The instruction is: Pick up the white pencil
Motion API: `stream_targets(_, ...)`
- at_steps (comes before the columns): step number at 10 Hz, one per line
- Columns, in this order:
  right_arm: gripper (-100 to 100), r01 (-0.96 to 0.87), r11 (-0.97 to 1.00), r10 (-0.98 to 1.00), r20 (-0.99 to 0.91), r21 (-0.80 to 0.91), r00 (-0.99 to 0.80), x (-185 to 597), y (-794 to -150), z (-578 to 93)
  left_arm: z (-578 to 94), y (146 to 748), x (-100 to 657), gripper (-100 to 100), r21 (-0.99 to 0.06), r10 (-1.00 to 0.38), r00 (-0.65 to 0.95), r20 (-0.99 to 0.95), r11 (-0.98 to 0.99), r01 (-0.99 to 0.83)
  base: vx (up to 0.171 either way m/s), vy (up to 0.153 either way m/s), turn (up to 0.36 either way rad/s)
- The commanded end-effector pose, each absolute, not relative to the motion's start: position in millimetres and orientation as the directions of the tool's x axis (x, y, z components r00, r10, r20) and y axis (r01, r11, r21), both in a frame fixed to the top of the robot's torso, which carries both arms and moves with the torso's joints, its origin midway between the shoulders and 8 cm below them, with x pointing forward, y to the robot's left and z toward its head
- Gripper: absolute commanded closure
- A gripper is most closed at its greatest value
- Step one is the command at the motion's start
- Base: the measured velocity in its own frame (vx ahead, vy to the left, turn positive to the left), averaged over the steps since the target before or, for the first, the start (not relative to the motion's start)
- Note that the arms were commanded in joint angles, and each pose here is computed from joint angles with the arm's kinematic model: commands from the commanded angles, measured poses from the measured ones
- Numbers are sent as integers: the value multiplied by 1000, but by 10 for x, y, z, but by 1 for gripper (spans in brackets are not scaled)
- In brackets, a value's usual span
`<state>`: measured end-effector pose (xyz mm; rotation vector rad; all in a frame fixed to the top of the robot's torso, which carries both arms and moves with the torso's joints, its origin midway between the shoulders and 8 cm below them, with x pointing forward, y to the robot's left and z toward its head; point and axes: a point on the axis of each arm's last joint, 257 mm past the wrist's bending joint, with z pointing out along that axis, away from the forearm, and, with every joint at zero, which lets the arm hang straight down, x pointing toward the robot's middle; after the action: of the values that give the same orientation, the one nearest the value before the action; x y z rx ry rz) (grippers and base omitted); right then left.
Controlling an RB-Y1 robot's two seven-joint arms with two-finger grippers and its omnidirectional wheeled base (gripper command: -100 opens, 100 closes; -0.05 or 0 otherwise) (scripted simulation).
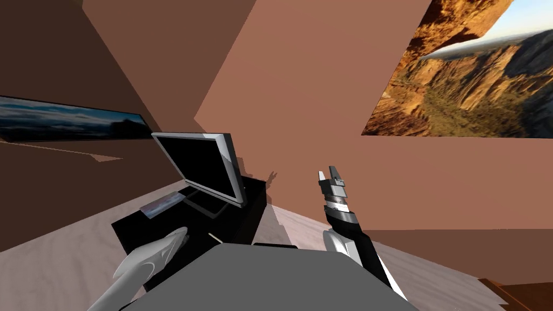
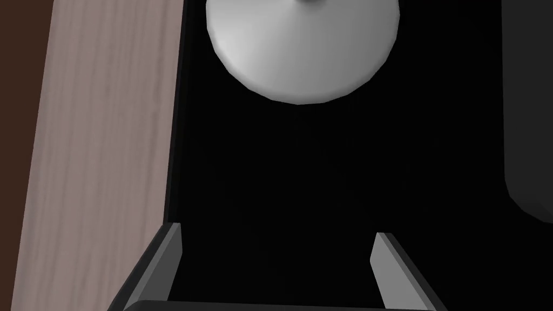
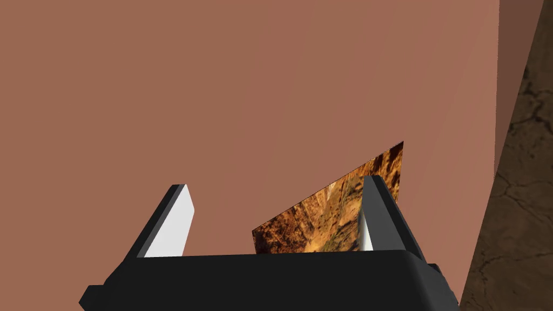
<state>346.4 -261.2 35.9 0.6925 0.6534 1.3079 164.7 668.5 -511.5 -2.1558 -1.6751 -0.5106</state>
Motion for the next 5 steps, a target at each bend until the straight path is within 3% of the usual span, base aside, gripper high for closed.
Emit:
stream_targets(1, 0, -627, 124, 989, -41, 769, 145, 3464, -2612, 359, -5214, 6643, 1455, -100, -73, 869, 215, 446, -204, 976, -8, 13, -348)
stream_targets(2, 0, -627, 124, 989, -41, 769, 145, 3464, -2611, 360, -5261, 6586, 1446, -100, -54, 884, 190, 427, -185, 981, -12, 21, -173)
stream_targets(3, 0, -627, 124, 989, -41, 769, 145, 3464, -2612, 359, -5275, 6552, 1474, -100, -34, 893, 171, 417, -173, 984, -8, 10, 50)
stream_targets(5, 0, -627, 124, 989, -41, 769, 145, 3464, -2611, 360, -5387, 6463, 1301, -100, -36, 920, 141, 365, -137, 990, -11, 12, -265)
